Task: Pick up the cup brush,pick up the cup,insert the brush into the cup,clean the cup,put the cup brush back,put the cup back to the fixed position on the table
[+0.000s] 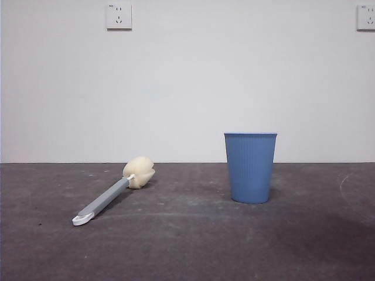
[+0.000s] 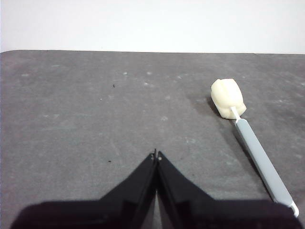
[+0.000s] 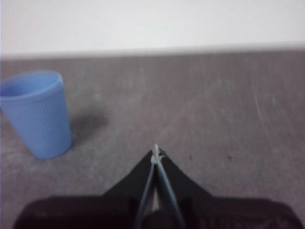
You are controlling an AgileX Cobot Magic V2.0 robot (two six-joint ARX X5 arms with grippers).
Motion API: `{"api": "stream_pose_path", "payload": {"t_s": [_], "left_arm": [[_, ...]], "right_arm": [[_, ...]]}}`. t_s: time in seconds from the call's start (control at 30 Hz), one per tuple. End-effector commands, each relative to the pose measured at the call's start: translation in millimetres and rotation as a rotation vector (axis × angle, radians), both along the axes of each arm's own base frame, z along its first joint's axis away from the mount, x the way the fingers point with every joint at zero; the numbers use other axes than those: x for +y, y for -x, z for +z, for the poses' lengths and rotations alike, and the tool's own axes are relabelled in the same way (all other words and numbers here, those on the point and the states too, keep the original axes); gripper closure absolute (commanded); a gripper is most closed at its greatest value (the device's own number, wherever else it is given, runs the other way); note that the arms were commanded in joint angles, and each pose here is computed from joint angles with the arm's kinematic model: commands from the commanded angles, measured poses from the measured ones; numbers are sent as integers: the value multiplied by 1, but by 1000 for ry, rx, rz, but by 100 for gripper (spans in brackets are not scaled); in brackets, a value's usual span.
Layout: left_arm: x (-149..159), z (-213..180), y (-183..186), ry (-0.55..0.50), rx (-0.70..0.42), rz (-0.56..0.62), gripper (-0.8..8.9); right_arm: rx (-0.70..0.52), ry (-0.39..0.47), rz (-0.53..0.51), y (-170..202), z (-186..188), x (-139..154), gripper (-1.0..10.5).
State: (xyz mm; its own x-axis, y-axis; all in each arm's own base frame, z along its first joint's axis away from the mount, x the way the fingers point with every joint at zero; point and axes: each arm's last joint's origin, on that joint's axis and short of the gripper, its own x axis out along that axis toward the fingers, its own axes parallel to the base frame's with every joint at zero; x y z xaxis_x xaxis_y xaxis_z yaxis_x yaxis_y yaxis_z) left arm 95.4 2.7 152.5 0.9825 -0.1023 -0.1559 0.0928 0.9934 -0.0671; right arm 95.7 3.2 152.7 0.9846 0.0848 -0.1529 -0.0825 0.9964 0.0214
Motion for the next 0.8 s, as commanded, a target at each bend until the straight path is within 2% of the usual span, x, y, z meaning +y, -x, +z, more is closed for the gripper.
{"api": "stream_pose_path", "payload": {"t_s": [0.03, 0.8], "left_arm": [[0, -4, -1, 7, 6, 4, 817], [0, -4, -1, 7, 7, 4, 817]], "right_arm": [[21, 17, 3, 0, -5, 0, 946], [23, 17, -4, 0, -5, 0, 946]]}}
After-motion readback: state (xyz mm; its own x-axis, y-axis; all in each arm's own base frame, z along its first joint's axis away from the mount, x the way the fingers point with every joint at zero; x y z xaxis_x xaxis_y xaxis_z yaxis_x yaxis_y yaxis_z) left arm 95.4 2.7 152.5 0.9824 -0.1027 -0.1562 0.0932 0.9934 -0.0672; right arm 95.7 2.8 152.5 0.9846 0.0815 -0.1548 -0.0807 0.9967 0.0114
